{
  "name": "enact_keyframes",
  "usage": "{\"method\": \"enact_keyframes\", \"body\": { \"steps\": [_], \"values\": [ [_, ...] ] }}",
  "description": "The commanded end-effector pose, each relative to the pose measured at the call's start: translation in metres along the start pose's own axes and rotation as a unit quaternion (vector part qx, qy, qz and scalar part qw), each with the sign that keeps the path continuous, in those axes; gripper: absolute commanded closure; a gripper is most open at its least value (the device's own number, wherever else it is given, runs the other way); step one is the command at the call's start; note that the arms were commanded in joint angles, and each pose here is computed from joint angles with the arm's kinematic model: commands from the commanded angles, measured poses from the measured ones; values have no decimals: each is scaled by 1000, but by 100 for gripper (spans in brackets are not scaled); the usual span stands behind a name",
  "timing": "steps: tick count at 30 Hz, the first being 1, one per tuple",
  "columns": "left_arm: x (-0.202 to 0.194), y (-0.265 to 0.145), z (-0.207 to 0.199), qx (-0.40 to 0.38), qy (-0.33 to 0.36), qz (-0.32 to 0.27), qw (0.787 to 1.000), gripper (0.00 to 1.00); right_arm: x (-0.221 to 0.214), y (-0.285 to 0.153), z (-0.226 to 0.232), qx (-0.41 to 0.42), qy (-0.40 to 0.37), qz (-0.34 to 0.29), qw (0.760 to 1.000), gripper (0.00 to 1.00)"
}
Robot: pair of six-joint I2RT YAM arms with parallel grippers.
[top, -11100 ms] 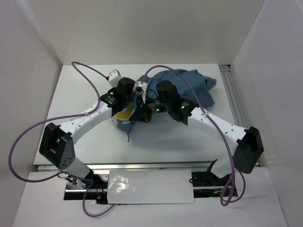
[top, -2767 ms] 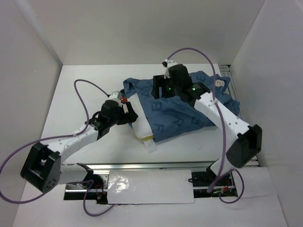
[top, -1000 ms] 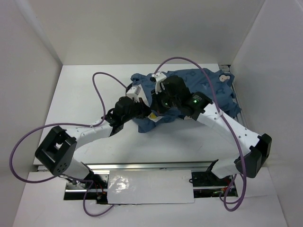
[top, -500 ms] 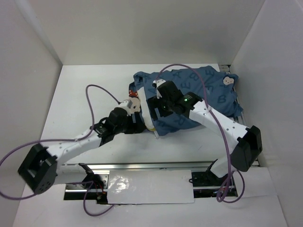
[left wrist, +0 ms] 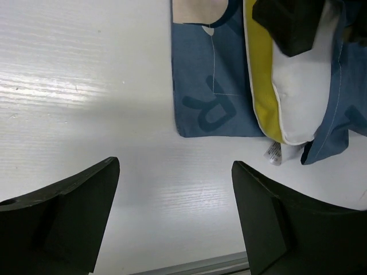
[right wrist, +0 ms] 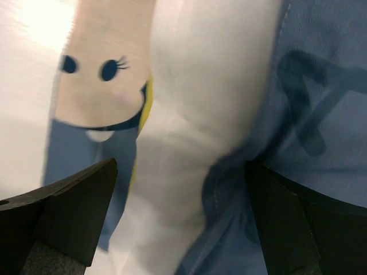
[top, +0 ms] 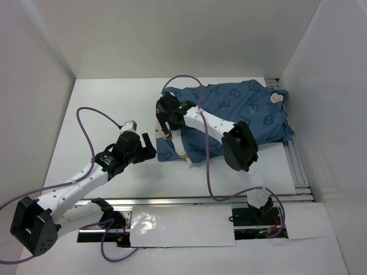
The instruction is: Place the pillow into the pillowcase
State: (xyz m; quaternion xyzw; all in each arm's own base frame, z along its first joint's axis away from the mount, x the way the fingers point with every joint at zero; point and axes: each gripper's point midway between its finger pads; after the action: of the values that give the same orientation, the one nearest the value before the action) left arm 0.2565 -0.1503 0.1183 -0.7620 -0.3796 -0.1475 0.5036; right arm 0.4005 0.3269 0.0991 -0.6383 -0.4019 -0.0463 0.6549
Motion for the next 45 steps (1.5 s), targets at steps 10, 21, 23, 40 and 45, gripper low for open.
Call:
{"method": "enact_keyframes", "body": {
  "steps": [10,21,23,40,45],
  "values": [
    [35,19,-48,-98,40,-22,994,29,44,-54,-27,-52,33,-86,994,100],
    [69,78,-124,-156,47,-26,986,33,98,-172,-52,163,71,-211,961,100],
    [77,86,-130,-152,27,-37,987,33,98,-179,-50,193,69,-214,955,100],
    [59,115,-186,-226,33,-117,967,0,98,-237,-33,342,73,-239,906,100],
    [45,140,-187,-189,37,-153,969,0,101,-286,-15,456,64,-254,850,100]
  ]
}}
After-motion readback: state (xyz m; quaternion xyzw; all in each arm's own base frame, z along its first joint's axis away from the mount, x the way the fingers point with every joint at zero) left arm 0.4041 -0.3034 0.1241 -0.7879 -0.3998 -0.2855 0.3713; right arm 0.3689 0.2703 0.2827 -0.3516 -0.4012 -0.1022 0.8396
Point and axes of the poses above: each gripper's point midway between its finger pads, its own y axis out along the fingers, its own z axis along the line the jaws close on, x = y × z, and after that the axes turned 5 degrees about -y, right-handed
